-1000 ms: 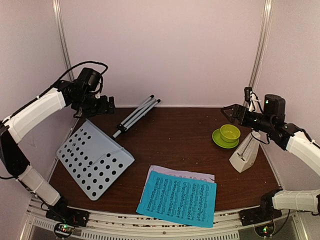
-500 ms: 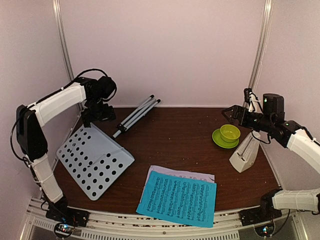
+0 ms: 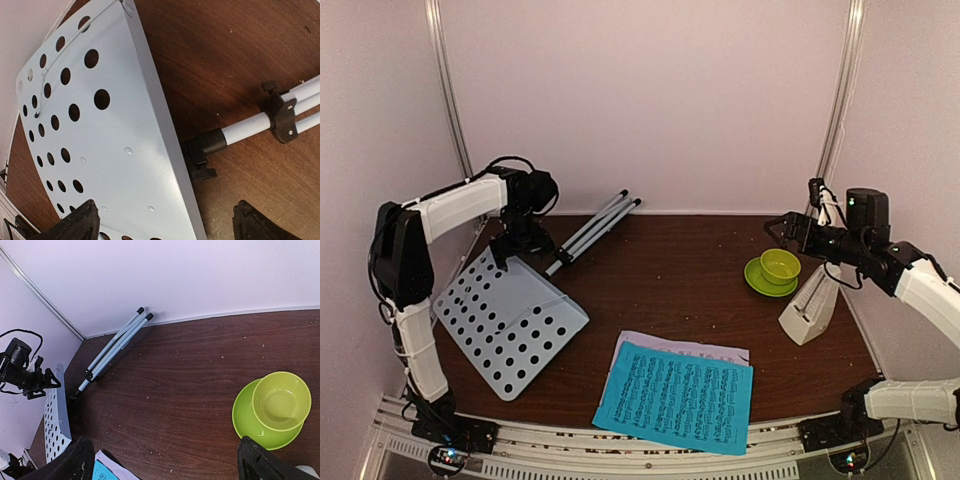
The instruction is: Set up the instrument practice props
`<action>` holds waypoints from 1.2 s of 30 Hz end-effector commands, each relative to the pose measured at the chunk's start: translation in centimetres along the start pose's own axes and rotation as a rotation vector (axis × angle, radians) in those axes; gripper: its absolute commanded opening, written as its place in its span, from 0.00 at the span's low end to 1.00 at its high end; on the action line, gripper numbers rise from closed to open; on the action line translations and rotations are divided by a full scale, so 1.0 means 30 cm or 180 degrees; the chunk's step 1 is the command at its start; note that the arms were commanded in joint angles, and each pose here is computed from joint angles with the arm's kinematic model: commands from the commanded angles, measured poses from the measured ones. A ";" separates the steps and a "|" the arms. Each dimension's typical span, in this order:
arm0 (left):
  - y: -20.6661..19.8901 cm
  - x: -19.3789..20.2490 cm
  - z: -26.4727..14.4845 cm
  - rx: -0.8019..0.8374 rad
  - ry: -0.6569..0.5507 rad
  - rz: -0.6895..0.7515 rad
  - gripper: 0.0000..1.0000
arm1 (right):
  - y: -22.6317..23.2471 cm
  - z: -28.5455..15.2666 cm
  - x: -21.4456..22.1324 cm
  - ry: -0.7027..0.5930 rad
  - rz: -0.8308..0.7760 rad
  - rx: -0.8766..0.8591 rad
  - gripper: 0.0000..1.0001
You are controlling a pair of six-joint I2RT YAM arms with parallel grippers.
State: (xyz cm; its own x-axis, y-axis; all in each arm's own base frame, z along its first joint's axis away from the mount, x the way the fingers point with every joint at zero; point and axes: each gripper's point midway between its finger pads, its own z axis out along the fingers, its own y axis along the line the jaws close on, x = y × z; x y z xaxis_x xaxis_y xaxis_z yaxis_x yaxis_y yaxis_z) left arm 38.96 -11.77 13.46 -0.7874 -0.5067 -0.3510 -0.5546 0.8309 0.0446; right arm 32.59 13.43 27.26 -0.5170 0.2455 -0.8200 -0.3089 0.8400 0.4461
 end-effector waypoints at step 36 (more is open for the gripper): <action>-0.029 0.028 0.139 -0.0054 0.0345 -0.0444 0.00 | -0.006 -0.022 0.023 -0.0037 0.0024 0.0033 1.00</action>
State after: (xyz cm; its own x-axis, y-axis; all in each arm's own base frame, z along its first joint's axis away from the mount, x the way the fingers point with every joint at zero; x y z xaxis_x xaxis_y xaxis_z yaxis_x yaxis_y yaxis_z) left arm 39.60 -12.72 8.64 -0.7255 -0.6452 -0.2396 -0.6624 0.7490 -0.0114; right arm 31.92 13.04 26.59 -0.5187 0.2501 -0.8176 -0.2954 0.8449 0.4459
